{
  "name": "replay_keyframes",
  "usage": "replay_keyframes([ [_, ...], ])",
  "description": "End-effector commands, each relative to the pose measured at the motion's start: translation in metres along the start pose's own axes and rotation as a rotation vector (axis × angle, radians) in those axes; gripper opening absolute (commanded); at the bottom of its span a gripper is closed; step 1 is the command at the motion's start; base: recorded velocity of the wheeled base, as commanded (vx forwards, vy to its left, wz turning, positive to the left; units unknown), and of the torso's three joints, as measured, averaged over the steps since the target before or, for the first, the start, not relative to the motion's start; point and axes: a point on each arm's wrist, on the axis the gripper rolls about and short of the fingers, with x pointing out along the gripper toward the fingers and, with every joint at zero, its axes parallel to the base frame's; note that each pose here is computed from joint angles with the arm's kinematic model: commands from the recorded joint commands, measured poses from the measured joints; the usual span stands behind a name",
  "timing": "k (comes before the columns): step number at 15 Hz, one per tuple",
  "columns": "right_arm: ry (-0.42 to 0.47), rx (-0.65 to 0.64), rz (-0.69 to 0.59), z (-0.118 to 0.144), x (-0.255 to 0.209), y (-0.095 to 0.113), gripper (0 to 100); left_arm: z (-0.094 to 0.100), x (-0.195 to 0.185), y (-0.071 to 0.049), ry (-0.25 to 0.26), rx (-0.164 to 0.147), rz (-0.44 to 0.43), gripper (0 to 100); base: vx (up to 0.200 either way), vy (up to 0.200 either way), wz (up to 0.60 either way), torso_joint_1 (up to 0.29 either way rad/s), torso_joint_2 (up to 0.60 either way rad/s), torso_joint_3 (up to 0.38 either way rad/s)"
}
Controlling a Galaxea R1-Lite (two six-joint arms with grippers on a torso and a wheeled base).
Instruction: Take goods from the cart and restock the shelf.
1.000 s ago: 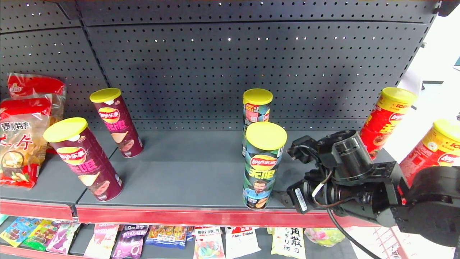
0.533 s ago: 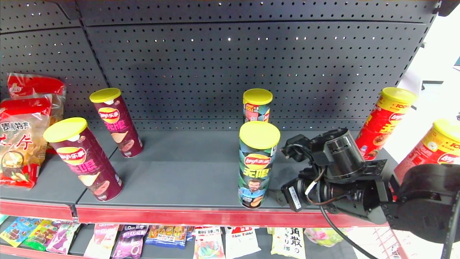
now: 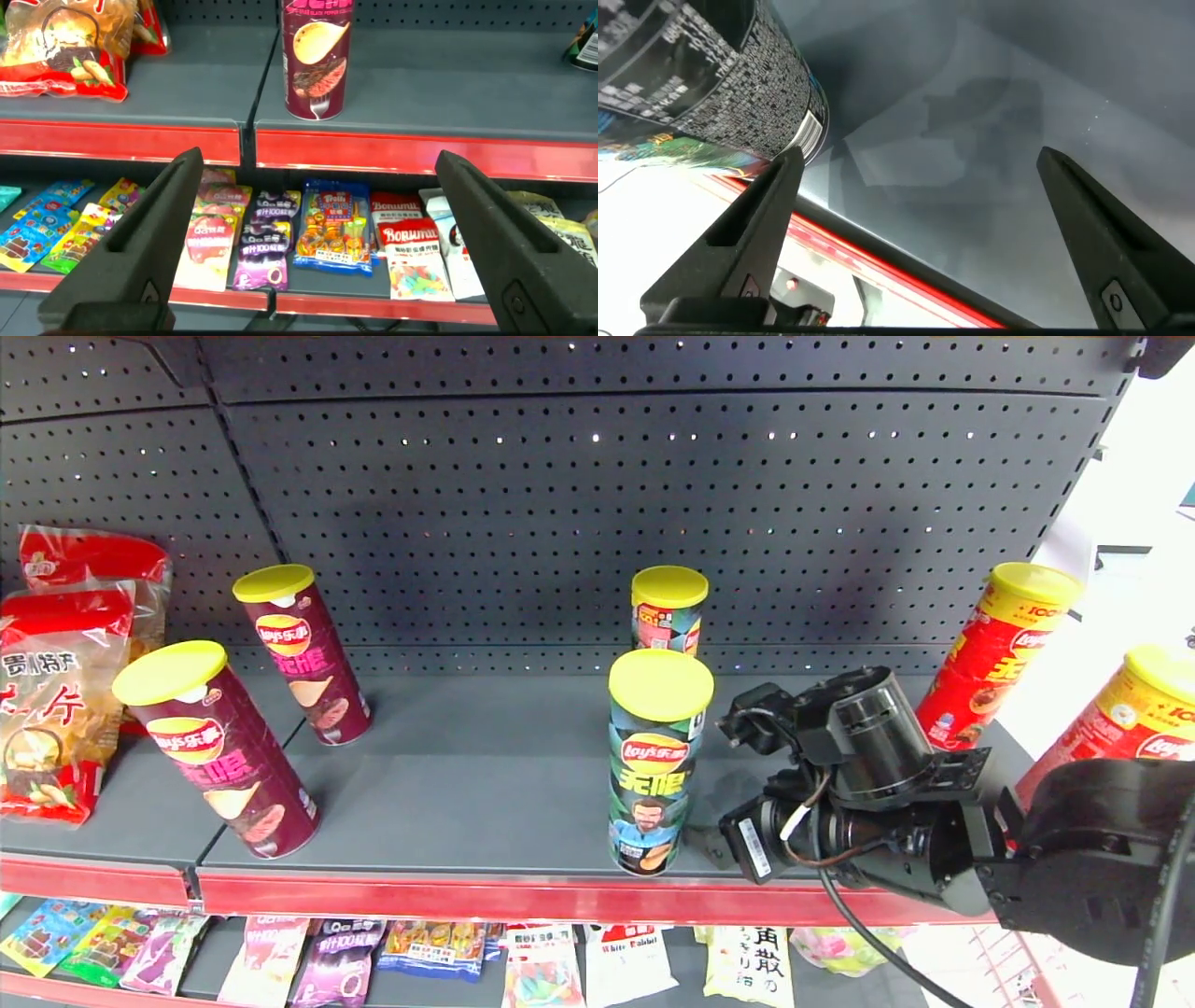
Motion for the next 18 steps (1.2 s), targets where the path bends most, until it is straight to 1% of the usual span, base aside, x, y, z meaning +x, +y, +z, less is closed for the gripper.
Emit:
replay_keyframes([
  [1, 0.0, 0.0, 0.0, 0.0, 0.0, 0.0, 100, 0.0, 0.0, 0.0, 0.0, -0.001, -0.001, 100, 0.0, 0.0, 0.0, 0.0, 0.0, 0.0],
  [7, -0.006, 0.001, 0.001, 0.0, -0.002, 0.0, 100, 0.0, 0.0, 0.0, 0.0, -0.001, -0.001, 100, 0.0, 0.0, 0.0, 0.0, 0.0, 0.0],
  [10, -0.029, 0.013, -0.008, -0.003, -0.019, -0.009, 100, 0.0, 0.0, 0.0, 0.0, 0.001, 0.001, 100, 0.0, 0.0, 0.0, 0.0, 0.0, 0.0],
  [12, -0.137, 0.03, -0.021, -0.006, -0.07, -0.023, 100, 0.0, 0.0, 0.0, 0.0, 0.001, -0.001, 100, 0.0, 0.0, 0.0, 0.0, 0.0, 0.0],
  [14, -0.232, -0.049, -0.014, -0.032, -0.119, -0.039, 100, 0.0, 0.0, 0.0, 0.002, 0.001, 0.001, 100, 0.0, 0.0, 0.0, 0.0, 0.0, 0.0],
  [15, -0.281, -0.11, -0.016, -0.053, -0.143, -0.048, 100, 0.0, 0.0, 0.0, 0.0, -0.001, 0.001, 100, 0.0, 0.0, 0.0, 0.0, 0.0, 0.0],
  [16, -0.325, -0.143, -0.014, -0.072, -0.162, -0.056, 100, 0.0, 0.0, 0.0, 0.002, -0.001, 0.001, 100, 0.0, 0.0, 0.0, 0.0, 0.0, 0.0],
  [17, -0.35, -0.156, -0.006, -0.093, -0.178, -0.063, 100, 0.0, 0.0, 0.0, 0.002, 0.001, 0.001, 100, 0.0, 0.0, 0.0, 0.0, 0.0, 0.0],
  [18, -0.363, -0.157, 0.035, -0.119, -0.195, -0.069, 100, 0.0, 0.0, 0.0, 0.0, -0.001, 0.001, 100, 0.0, 0.0, 0.0, 0.0, 0.0, 0.0],
])
